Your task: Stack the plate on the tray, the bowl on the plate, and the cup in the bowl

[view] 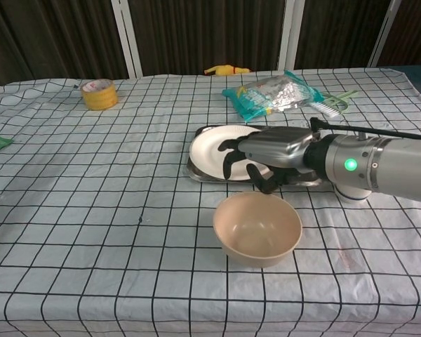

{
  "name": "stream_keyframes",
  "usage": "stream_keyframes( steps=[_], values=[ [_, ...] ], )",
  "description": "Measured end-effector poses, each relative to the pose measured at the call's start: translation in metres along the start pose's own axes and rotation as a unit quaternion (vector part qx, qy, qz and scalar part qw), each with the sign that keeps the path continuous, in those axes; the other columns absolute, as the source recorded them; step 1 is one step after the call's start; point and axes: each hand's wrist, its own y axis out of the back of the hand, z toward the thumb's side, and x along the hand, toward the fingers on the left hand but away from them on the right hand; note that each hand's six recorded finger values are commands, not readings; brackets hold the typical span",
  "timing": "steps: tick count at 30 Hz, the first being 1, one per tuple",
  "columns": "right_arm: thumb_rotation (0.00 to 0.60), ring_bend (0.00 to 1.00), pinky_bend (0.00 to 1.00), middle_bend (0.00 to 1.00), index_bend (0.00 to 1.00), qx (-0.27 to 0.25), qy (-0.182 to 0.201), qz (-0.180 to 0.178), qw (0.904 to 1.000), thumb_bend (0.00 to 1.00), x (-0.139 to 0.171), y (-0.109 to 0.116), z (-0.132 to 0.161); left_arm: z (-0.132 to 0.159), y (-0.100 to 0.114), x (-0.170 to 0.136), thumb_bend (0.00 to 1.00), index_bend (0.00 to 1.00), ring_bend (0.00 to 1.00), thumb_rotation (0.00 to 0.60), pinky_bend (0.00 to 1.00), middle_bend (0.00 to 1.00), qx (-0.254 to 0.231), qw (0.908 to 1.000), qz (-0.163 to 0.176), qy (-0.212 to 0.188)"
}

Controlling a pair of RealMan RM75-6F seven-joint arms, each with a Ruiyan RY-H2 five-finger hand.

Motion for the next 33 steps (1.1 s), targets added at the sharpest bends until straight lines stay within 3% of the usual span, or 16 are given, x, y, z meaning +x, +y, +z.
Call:
stream_keyframes(
  steps=[3, 7, 9, 13, 15, 22, 33],
  values=[
    [0.600, 0.00, 0.00, 0.00, 0.25, -0.006, 0.007, -0.005, 0.9999, 0.89, 0.004, 0.003, 0.002, 0.001, -0.001, 0.000, 0.30, 0.00, 0.00, 0.600, 0.00, 0.00, -0.001, 1.0000, -0.001, 0.000],
    [0.600, 0.00, 0.00, 0.00, 0.25, -0.005, 0.015, -0.010, 0.9998, 0.80, 0.010, 0.005, 0.003, 0.002, -0.001, 0.001, 0.30, 0.00, 0.00, 0.600, 0.00, 0.00, -0.001, 1.0000, -0.002, -0.001],
    [0.600, 0.00, 0.00, 0.00, 0.25, -0.006, 0.020, -0.016, 0.9997, 0.69, 0.015, 0.008, 0.004, 0.001, -0.001, 0.000, 0.30, 0.00, 0.00, 0.600, 0.00, 0.00, -0.001, 1.0000, -0.002, -0.001],
    [0.600, 0.00, 0.00, 0.00, 0.25, -0.003, 0.032, -0.030, 0.9990, 0.39, 0.028, 0.012, 0.005, 0.001, -0.001, 0.000, 0.30, 0.00, 0.00, 0.600, 0.00, 0.00, -0.001, 1.0000, -0.002, 0.000],
    [0.600, 0.00, 0.00, 0.00, 0.25, 0.005, 0.040, -0.038, 0.9985, 0.32, 0.035, 0.013, 0.006, 0.001, -0.002, 0.000, 0.31, 0.00, 0.00, 0.600, 0.00, 0.00, 0.000, 1.0000, -0.004, 0.000],
    [0.600, 0.00, 0.00, 0.00, 0.26, 0.037, 0.082, -0.051, 0.9947, 0.25, 0.065, 0.007, 0.014, 0.004, -0.005, 0.002, 0.30, 0.00, 0.00, 0.600, 0.00, 0.00, 0.000, 1.0000, -0.007, -0.001],
    [0.600, 0.00, 0.00, 0.00, 0.28, 0.061, 0.137, -0.050, 0.9874, 0.24, 0.104, -0.010, 0.030, 0.005, -0.006, 0.003, 0.30, 0.00, 0.00, 0.600, 0.00, 0.00, 0.002, 1.0000, -0.008, 0.000]
  ],
)
